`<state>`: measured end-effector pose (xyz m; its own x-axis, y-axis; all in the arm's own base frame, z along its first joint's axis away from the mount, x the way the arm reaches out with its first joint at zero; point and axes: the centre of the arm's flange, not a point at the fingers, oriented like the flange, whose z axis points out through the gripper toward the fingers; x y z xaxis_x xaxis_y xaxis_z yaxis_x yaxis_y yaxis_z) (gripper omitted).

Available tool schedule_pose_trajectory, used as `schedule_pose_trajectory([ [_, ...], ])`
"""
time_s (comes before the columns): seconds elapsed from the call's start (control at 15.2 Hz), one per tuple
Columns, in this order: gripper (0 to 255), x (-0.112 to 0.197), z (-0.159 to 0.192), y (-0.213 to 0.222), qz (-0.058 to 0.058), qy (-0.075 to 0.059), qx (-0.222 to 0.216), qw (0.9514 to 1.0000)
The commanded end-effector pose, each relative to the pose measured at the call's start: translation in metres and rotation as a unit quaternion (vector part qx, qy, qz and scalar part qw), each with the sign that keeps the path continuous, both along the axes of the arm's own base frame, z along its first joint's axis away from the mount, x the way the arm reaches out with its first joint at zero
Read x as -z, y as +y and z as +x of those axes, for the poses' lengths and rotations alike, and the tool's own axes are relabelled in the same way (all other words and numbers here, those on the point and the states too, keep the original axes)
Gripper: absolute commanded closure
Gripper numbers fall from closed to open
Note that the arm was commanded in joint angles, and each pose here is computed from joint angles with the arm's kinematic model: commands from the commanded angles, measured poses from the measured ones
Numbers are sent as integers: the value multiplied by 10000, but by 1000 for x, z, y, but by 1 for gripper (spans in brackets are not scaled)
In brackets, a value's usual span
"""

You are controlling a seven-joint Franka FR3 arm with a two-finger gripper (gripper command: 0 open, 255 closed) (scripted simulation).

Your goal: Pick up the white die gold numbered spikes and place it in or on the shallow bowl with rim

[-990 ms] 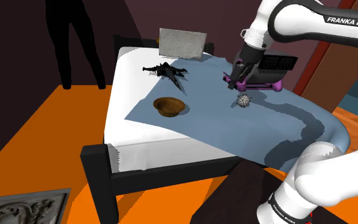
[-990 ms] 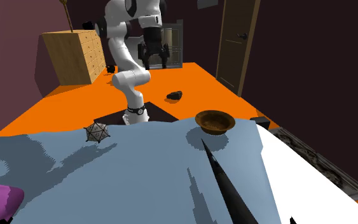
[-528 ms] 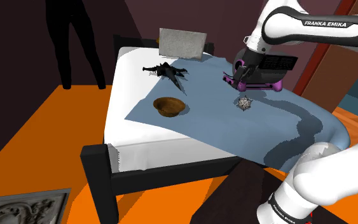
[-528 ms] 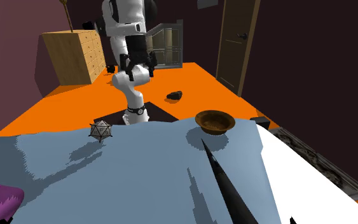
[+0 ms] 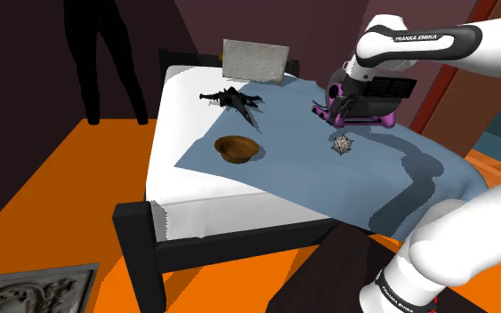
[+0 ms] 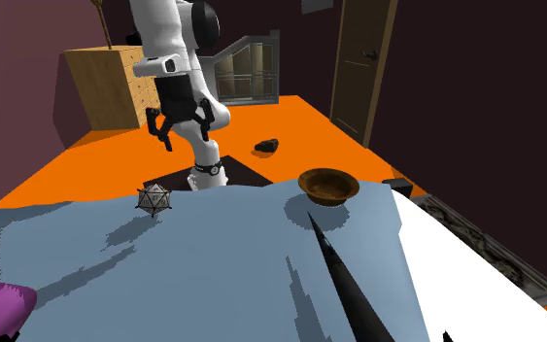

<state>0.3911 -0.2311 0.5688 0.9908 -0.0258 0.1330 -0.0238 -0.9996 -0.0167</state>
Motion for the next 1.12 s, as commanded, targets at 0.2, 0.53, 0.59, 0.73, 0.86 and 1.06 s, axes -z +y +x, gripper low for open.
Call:
schedule_pose_trajectory([
  [0.2,0,23,11,-61,144,84,149,9997],
  [0.53,0,50,22,-125,291,168,302,9990],
  [0.59,0,55,24,-137,320,185,332,9988],
  [0.73,0,63,25,-142,332,192,344,9987],
  [0.86,0,73,26,-141,332,192,344,9987],
  [1.06,0,89,28,-140,332,192,344,9987],
])
